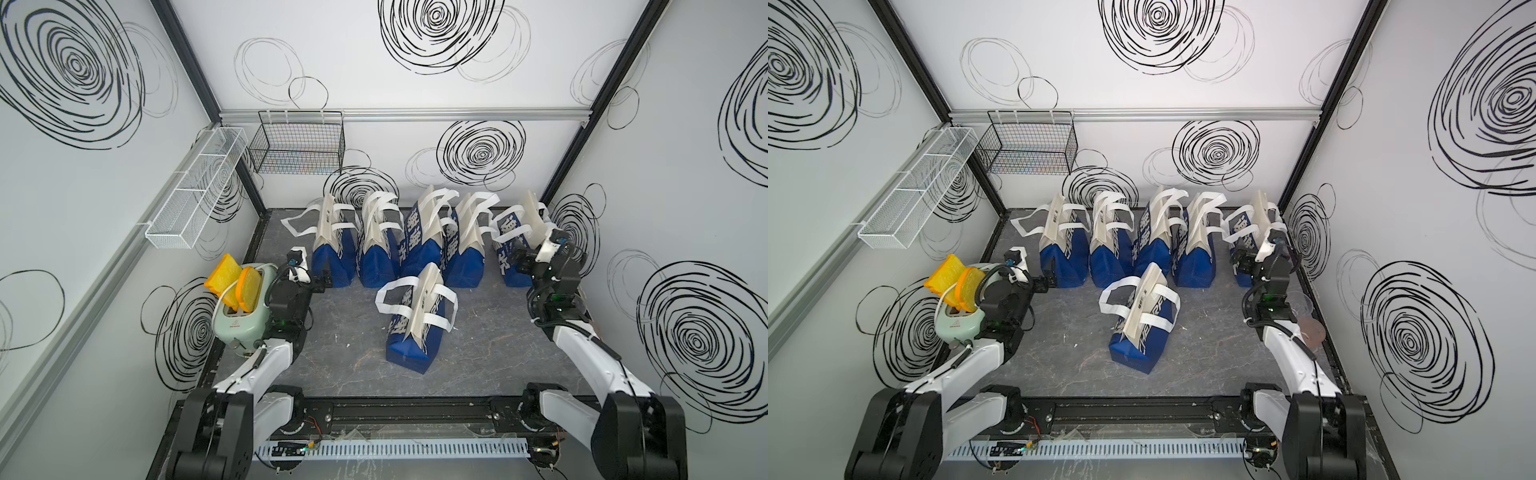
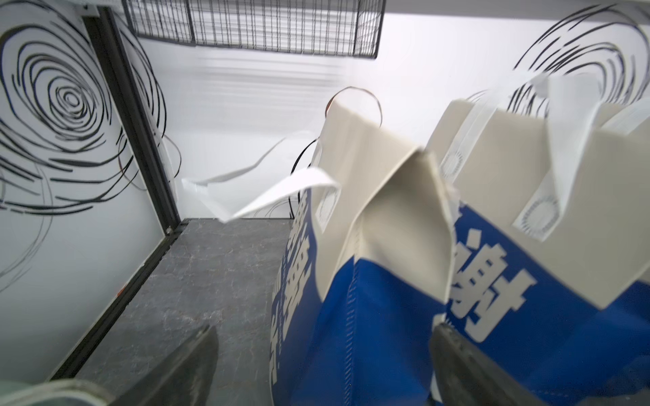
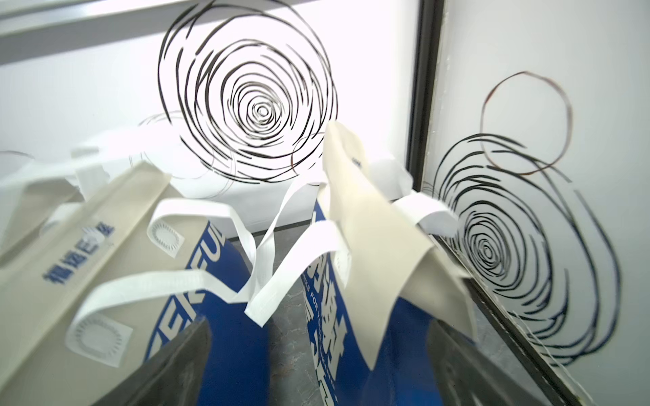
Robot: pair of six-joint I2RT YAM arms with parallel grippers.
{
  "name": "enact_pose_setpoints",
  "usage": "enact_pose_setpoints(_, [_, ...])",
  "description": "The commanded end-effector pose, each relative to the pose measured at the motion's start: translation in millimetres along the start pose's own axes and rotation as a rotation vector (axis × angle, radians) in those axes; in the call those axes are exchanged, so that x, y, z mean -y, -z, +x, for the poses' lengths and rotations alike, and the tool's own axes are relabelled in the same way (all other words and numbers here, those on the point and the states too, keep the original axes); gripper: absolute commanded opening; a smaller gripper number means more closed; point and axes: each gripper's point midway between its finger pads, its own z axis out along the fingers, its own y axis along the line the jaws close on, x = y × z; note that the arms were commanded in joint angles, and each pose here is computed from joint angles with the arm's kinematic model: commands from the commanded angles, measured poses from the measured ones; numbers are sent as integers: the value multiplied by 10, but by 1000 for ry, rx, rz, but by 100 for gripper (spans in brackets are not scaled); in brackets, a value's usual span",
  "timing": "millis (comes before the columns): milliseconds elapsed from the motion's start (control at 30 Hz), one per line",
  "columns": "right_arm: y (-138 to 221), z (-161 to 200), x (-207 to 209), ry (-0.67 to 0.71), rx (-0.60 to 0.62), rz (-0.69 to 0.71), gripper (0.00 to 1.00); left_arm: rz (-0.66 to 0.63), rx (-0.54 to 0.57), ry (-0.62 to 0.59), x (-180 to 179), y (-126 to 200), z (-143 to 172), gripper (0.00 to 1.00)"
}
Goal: Open the takeout bag
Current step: Move the takeout bag to the center of the board.
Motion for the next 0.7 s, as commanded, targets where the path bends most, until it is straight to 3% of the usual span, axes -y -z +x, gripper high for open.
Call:
enact_pose_setpoints(0, [299, 228, -72, -60, -197, -8, 99, 102, -103, 5, 239, 166, -19, 98])
enact_pose_setpoints(133, [473, -233, -486, -72, -180, -175, 99, 193, -88, -35, 436, 369, -307, 98])
enact_pose_setpoints(300, [622, -901, -1151, -105, -141, -458, 96, 291, -88, -39, 649, 534, -432, 100])
enact_pose_setpoints(500, [601, -1308, -2083, -186, -292, -823, 92, 301, -87, 93, 671, 567, -370, 94])
enact_pose_setpoints(667, [733, -1422, -2974, -222, -407, -1135, 89, 258, -46, 167, 578, 428, -404, 86])
